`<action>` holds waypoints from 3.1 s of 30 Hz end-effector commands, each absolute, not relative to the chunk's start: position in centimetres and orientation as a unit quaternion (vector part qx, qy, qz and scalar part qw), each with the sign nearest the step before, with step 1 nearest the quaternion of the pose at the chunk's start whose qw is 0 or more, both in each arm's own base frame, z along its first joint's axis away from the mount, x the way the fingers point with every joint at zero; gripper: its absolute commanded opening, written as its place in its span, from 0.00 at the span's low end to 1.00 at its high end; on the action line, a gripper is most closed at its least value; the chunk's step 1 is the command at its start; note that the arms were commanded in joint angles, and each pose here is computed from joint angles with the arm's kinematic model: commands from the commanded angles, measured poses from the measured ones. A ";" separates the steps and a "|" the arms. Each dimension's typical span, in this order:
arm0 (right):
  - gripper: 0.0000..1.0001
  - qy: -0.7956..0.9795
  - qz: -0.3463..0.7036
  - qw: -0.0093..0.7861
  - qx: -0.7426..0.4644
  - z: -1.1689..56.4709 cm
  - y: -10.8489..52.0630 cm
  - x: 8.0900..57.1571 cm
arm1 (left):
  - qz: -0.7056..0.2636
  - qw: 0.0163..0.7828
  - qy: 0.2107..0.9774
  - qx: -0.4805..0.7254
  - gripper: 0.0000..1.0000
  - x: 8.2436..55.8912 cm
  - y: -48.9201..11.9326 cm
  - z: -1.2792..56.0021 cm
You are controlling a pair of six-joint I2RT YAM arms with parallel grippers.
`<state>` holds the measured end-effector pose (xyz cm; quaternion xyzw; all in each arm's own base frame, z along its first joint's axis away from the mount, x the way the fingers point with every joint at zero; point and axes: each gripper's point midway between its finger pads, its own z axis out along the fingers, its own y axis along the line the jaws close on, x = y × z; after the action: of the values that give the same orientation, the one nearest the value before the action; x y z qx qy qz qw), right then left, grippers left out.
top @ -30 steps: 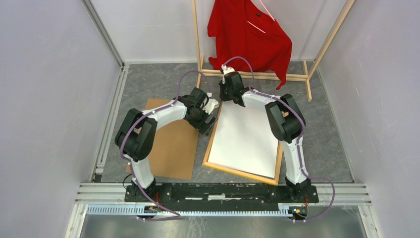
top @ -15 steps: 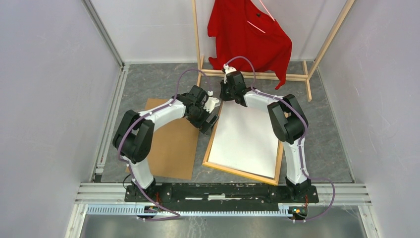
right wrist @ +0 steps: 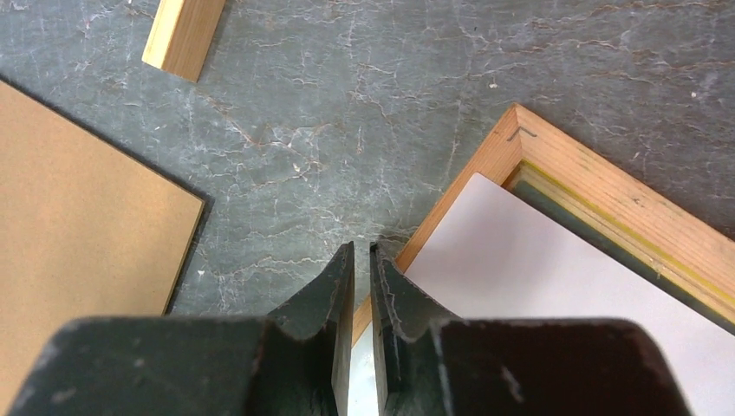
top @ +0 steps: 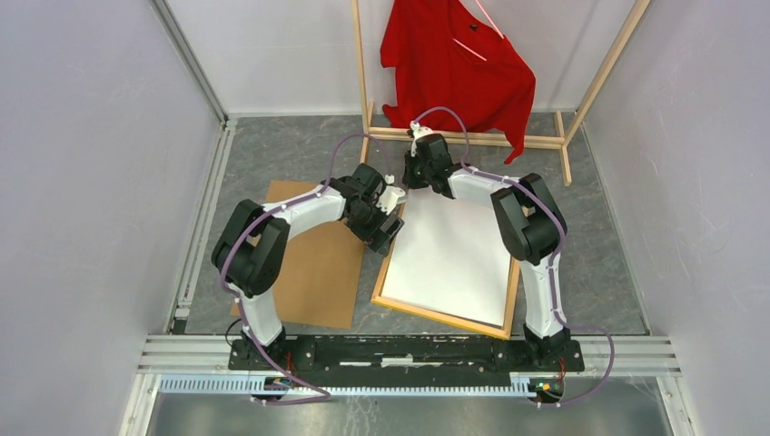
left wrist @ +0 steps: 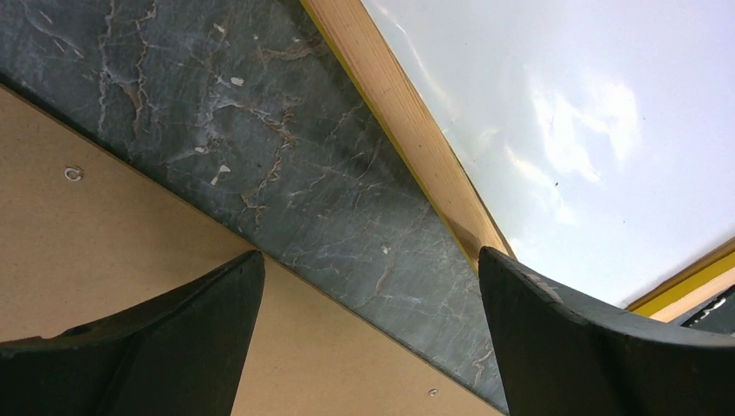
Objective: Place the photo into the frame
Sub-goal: Adjust the photo in the photo frame.
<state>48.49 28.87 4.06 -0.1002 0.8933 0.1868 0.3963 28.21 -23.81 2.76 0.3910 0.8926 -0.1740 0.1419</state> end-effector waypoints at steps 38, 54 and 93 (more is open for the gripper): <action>0.17 0.882 0.198 0.420 -0.078 6.8 25.9 48.8 | -0.077 0.155 0.892 0.418 1.00 28.3 -22.0 -0.2; 0.19 0.867 0.204 0.449 -0.076 10.4 26.3 50.2 | -0.084 0.179 0.887 0.418 1.00 29.5 -23.0 2.5; 0.88 0.897 0.311 0.303 -0.085 8.5 40.0 26.5 | 0.347 0.149 0.924 0.060 0.85 29.3 17.9 6.8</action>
<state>26.36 39.25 5.88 -0.1189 0.9063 0.2921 0.2813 27.40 15.27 6.09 0.0778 0.9462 0.2909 0.1183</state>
